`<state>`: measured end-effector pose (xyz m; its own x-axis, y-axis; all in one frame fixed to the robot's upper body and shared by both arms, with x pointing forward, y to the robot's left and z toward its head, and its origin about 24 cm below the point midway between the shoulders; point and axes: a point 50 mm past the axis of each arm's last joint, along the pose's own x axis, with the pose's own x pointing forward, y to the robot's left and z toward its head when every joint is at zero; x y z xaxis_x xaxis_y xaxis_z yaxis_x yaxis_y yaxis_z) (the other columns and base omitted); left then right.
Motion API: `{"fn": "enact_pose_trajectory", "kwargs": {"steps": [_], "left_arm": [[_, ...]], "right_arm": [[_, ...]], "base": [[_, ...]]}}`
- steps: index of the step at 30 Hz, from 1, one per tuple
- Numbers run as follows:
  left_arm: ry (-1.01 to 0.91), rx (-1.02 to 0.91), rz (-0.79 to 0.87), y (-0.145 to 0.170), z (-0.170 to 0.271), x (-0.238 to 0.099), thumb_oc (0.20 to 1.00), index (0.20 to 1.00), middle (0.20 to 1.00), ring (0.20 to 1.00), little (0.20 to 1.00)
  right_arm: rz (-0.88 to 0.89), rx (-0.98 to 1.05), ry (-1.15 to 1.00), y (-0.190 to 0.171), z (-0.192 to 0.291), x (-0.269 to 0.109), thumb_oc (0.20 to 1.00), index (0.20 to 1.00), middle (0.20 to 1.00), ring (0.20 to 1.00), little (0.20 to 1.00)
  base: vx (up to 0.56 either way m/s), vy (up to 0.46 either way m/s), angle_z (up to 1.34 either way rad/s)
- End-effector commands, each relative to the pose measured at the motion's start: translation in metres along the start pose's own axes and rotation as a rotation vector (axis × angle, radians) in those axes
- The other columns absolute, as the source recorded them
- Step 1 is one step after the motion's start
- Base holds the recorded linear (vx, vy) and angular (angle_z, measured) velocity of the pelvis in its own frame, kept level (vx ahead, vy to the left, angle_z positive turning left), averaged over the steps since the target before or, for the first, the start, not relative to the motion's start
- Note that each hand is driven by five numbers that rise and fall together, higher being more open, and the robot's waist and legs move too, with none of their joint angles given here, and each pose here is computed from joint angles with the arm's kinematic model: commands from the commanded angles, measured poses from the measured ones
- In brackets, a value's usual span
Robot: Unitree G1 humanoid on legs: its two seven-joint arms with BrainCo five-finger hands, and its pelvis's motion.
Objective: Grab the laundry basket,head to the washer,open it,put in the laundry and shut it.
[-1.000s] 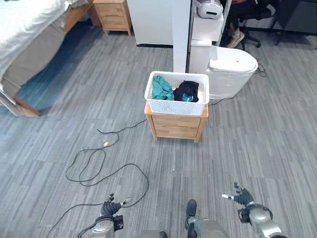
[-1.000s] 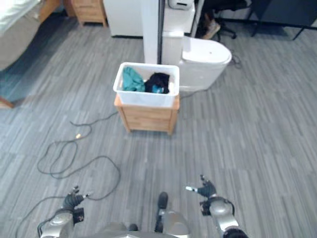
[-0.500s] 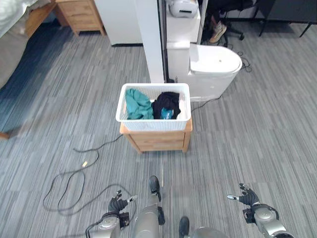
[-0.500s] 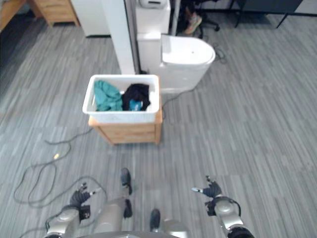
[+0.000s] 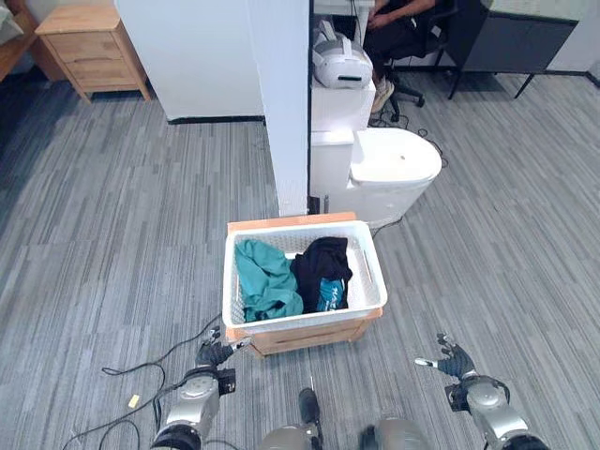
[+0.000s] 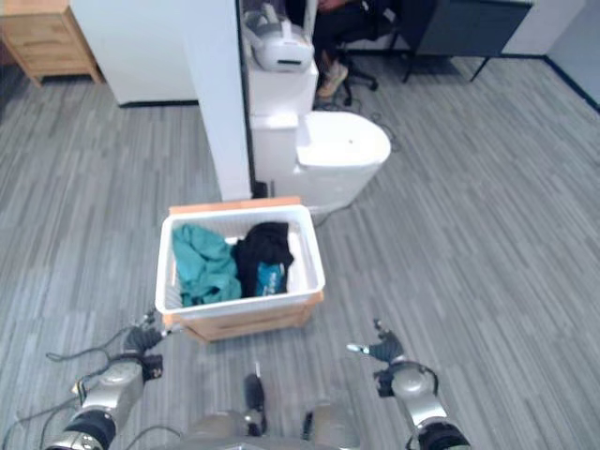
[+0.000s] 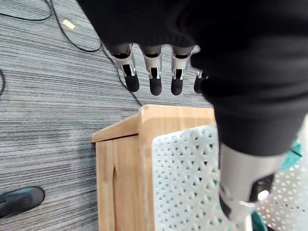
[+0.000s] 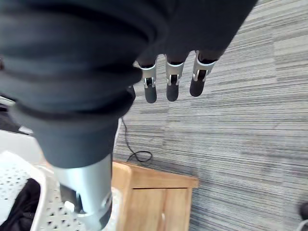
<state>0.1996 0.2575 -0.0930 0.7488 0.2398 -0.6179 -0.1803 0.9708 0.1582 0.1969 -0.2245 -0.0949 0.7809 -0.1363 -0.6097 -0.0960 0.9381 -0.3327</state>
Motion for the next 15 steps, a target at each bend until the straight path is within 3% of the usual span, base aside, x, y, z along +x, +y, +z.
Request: {"fn": "enact_pose_trajectory", "kwargs": {"steps": [1,7,15], "left_arm": [[-0.003,0.001,0.040,0.011,-0.012,-0.009,1.000,1.000,1.000,1.000,1.000],[0.059,-0.036,0.040,0.010,-0.034,-0.017,1.000,1.000,1.000,1.000,1.000],[0.002,-0.089,0.064,0.011,-0.023,-0.018,1.000,1.000,1.000,1.000,1.000]], "right_arm": [[-0.069,0.006,-0.018,-0.020,0.005,0.003,1.000,1.000,1.000,1.000,1.000],[-0.108,-0.007,-0.005,-0.034,-0.002,-0.001,1.000,1.000,1.000,1.000,1.000],[-0.130,-0.025,-0.144,-0.046,0.033,0.001,1.000,1.000,1.000,1.000,1.000]], "base": [[0.09,-0.065,0.36],[-0.01,-0.082,0.40],[-0.02,0.100,0.10]]}}
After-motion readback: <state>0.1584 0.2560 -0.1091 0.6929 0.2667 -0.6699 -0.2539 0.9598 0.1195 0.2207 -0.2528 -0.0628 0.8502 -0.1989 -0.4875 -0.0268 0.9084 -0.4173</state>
